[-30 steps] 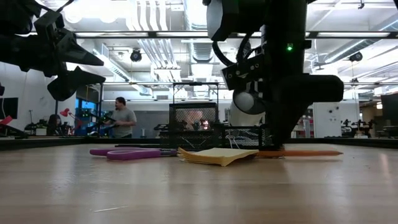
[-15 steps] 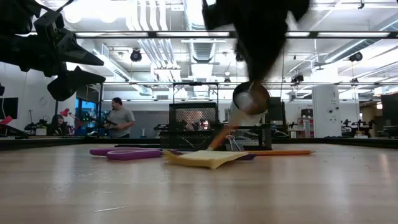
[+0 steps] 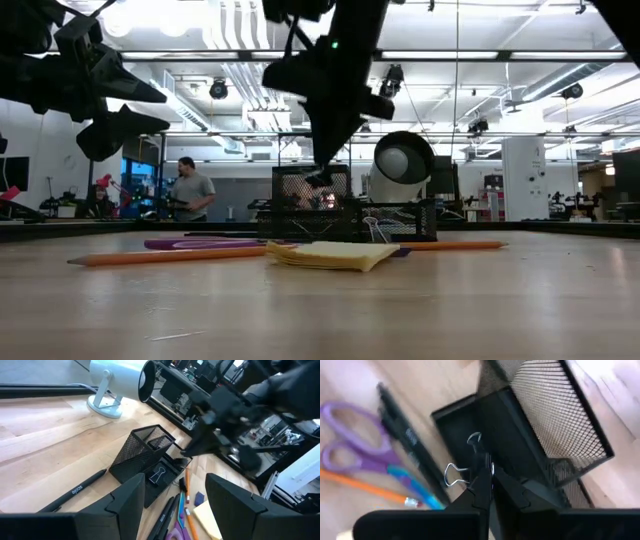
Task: Pick and place office supplies into organizer
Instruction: Put the right black binder clip into the black mesh organizer
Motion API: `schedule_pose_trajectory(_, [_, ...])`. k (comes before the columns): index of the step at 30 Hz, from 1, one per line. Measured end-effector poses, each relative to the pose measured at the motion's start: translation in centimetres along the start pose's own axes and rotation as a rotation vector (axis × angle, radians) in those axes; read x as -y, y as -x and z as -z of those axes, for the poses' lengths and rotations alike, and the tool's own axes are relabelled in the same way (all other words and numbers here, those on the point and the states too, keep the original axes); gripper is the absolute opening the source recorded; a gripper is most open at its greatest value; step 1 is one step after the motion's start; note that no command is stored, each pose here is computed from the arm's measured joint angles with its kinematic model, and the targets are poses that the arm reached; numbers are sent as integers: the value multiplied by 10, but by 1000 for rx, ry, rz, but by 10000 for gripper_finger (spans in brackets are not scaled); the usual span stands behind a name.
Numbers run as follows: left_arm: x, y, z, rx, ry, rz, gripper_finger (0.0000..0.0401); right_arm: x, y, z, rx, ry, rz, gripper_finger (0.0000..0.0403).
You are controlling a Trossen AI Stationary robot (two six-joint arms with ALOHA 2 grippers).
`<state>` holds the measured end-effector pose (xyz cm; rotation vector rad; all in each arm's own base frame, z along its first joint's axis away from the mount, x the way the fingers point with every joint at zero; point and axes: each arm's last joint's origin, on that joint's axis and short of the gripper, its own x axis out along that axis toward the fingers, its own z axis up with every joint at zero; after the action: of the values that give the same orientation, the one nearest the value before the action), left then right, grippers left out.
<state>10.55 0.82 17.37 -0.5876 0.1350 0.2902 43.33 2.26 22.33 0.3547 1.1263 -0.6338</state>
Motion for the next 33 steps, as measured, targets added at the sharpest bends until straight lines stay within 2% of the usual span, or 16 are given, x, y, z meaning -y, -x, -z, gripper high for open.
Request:
schedule_pose_trajectory(14, [0,0,0,-2,-1,-1,195,-4,-50,-7,0,-437,41,8])
schedule_pose_trajectory(22, [0,0,0,-2,0,-1,195,-9,-51,-17,103,-543,53,9])
schedule_pose_trajectory(29, [0,0,0,0,0,1,195,-8,-57,-12,41,-570,43,9])
schedule_pose_trajectory(33, [0,0,0,-1,0,0,195,-10,-58,-12,52,-588,23,24])
